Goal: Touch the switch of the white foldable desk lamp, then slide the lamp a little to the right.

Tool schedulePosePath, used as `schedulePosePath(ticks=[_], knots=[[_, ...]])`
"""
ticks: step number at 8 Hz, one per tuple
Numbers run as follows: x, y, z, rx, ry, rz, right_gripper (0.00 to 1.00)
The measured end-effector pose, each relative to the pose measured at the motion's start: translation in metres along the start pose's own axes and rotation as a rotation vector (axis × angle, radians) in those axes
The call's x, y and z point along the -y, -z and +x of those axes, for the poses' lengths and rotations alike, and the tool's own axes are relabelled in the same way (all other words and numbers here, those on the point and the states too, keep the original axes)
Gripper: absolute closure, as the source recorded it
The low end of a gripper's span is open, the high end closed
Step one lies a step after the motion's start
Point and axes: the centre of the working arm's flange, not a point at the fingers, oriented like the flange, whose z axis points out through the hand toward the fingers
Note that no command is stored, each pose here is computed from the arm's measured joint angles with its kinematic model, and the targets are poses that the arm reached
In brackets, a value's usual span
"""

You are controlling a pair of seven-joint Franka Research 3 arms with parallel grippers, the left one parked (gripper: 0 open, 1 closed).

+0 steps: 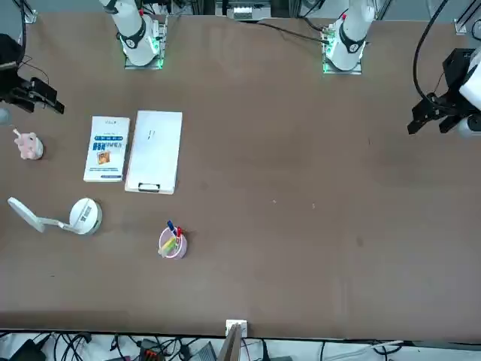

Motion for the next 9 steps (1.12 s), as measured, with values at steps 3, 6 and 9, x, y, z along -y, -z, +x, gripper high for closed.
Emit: schedulePosePath(ticks=[3,6,9], knots=[[0.006,-0.019,0.018,0.006,-0.053,-0.026,0.0],[0.016,-0.074,0.059,0.007,-0.097,-0.098,0.0],[0.022,-0.147,0.104,0.021,-0.076,-0.157,0.0]])
